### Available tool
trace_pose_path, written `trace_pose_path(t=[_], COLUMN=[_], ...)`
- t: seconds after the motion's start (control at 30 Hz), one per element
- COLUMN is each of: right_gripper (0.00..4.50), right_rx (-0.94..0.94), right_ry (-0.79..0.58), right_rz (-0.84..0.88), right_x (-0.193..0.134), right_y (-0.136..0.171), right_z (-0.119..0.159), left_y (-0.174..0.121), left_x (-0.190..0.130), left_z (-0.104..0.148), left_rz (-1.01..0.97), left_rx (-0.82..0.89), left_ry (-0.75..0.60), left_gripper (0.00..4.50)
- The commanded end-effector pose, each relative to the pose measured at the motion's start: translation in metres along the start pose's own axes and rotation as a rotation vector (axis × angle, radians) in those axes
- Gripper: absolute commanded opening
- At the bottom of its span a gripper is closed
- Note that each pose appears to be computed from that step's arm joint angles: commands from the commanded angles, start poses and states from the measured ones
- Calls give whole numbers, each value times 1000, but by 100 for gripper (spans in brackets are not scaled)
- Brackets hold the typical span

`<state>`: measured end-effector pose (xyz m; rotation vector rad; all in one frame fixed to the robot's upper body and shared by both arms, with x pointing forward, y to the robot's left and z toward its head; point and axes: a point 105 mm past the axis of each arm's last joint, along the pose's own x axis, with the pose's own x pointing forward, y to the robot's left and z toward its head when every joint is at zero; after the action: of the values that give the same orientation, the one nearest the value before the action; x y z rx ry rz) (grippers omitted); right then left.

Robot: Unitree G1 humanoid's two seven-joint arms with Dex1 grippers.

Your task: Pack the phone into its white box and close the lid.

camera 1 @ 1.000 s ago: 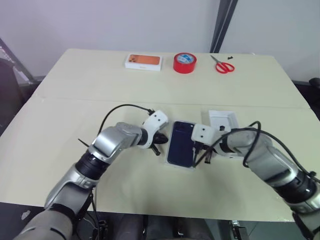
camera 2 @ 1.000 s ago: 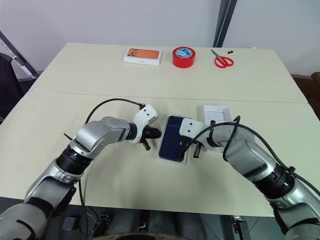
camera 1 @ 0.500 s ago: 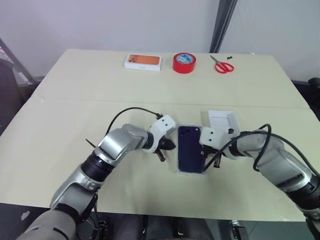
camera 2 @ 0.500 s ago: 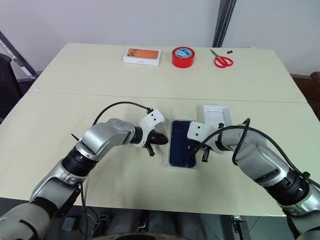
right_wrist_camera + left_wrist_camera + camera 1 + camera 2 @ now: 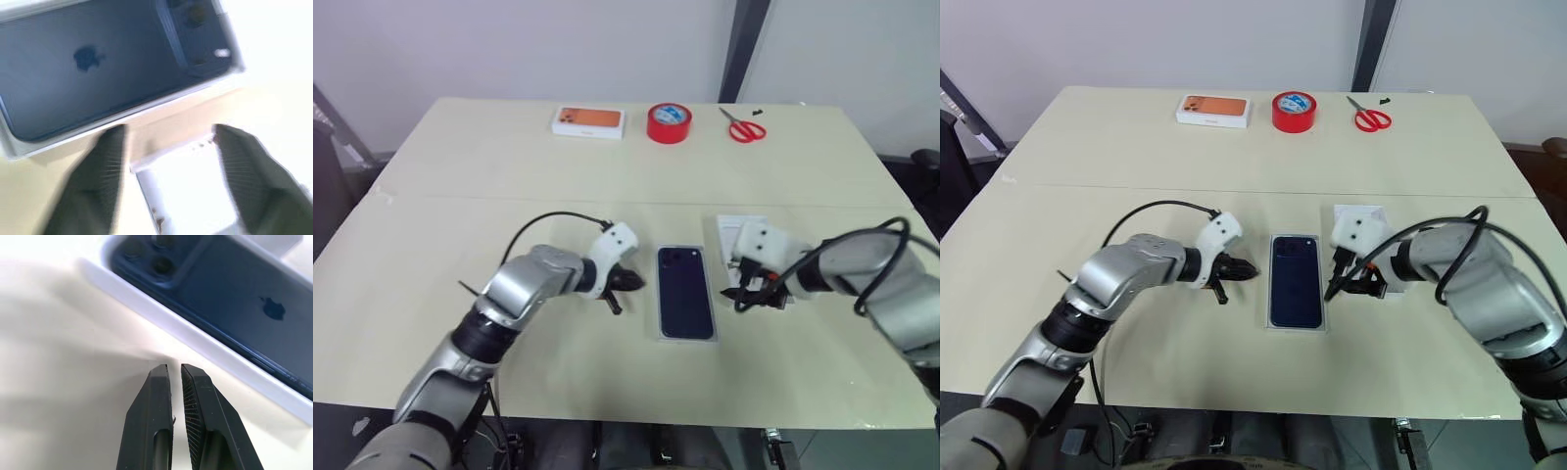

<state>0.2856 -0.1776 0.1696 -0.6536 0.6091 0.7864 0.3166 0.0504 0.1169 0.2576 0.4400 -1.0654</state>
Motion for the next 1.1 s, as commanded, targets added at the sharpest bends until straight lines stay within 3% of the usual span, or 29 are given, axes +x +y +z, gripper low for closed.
trace_pose_path(t=[0.03, 0.23, 0.47, 0.57, 0.73, 0.77, 0.97, 1.1], right_gripper=[372, 372, 372, 285, 28, 5, 5, 5], right_rx=[213, 510, 579, 578, 586, 595, 647, 700], right_ry=[-18, -19, 22, 40, 34, 31, -54, -308], right_rz=[-50, -118, -175, -166, -159, -164, -175, -137], right_x=[-3, 21, 34, 40, 43, 44, 36, 12], right_y=[-7, -21, -23, -16, -11, -12, -20, -40], right_z=[3, -8, -20, -24, -23, -24, -13, 33], left_y=[-2, -19, -27, -26, -24, -23, -14, 19], left_x=[-24, -42, -49, -48, -47, -48, -52, -67], left_z=[29, 5, 7, 8, 10, 10, 8, 16], left_rz=[48, -43, -80, -73, -66, -61, -13, 155], left_rx=[219, 279, 267, 265, 261, 259, 242, 186], left_ry=[-248, -296, -352, -356, -365, -365, -368, -426], left_gripper=[45, 45, 45, 45, 45, 45, 45, 45])
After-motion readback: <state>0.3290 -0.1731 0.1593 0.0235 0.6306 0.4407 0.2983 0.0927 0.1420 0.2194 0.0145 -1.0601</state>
